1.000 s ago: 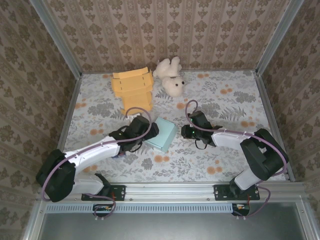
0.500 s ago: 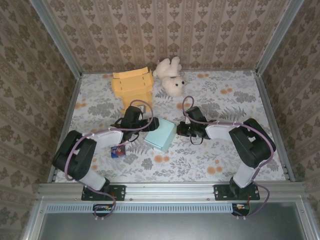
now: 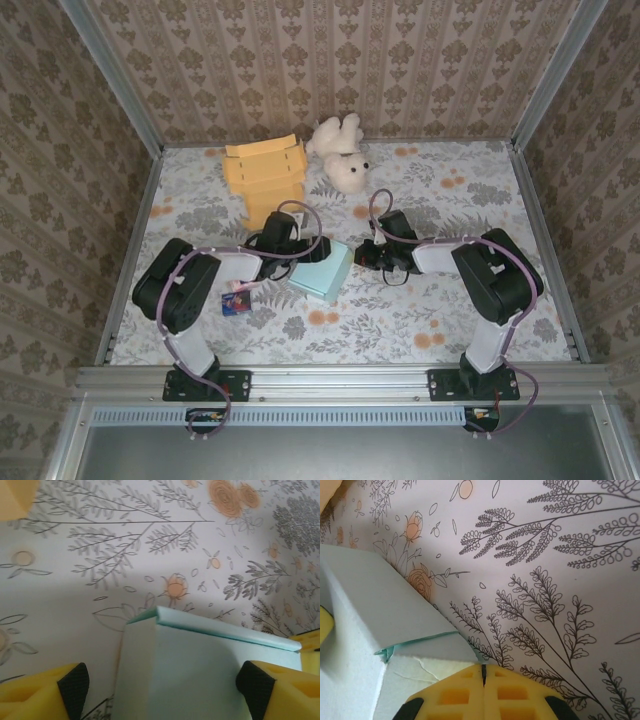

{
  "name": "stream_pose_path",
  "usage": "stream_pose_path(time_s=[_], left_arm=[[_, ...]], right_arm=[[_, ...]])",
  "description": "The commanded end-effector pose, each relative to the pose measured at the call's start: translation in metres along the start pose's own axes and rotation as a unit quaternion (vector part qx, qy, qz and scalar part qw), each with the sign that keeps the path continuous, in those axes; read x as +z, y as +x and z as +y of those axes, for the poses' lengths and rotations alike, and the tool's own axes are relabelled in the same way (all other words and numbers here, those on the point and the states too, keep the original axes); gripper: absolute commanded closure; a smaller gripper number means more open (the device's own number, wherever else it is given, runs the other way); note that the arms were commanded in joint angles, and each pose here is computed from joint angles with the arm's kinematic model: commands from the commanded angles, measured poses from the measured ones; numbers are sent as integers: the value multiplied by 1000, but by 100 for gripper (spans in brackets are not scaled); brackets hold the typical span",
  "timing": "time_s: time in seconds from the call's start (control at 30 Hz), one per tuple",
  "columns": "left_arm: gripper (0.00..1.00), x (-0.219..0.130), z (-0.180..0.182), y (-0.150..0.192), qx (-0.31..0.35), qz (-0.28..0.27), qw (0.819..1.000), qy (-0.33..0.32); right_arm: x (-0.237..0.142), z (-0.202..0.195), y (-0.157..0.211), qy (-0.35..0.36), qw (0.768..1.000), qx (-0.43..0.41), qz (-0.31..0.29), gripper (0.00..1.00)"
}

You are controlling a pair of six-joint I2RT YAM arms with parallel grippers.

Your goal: Fold the paper box

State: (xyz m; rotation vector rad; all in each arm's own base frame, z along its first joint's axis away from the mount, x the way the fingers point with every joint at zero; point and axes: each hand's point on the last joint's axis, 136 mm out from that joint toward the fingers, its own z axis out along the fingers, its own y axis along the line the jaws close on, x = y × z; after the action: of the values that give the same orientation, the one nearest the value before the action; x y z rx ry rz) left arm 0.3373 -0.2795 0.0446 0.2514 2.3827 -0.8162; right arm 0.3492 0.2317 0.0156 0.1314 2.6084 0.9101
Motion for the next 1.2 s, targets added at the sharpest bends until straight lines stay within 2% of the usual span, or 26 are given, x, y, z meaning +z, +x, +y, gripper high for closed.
stream_pose_path(time_s=[0.0, 0.1, 0.3, 0.5, 0.6, 0.77, 1.17], left_arm=[[17, 11, -22, 12, 28, 20, 999, 29], [20, 19, -45, 29, 53, 41, 996, 51], [21, 23, -106, 57, 84, 60, 985, 136], [22, 16, -122, 59, 65, 54, 983, 163], [22, 14, -118, 57, 56, 45, 985, 155], [22, 12, -94, 47, 23, 25, 995, 95], [18, -12, -48, 27, -54, -5, 998, 18]], right_arm=[[15, -26, 17, 38, 999, 14, 33, 100], [17, -24, 17, 32, 999, 12, 38, 100], [17, -16, 14, 14, 999, 8, 32, 100], [15, -15, 12, 10, 1000, 7, 22, 100], [13, -17, 11, 15, 1000, 9, 14, 100], [6, -14, 10, 9, 1000, 6, 1, 100], [-39, -6, 15, 23, 999, -15, -18, 100]])
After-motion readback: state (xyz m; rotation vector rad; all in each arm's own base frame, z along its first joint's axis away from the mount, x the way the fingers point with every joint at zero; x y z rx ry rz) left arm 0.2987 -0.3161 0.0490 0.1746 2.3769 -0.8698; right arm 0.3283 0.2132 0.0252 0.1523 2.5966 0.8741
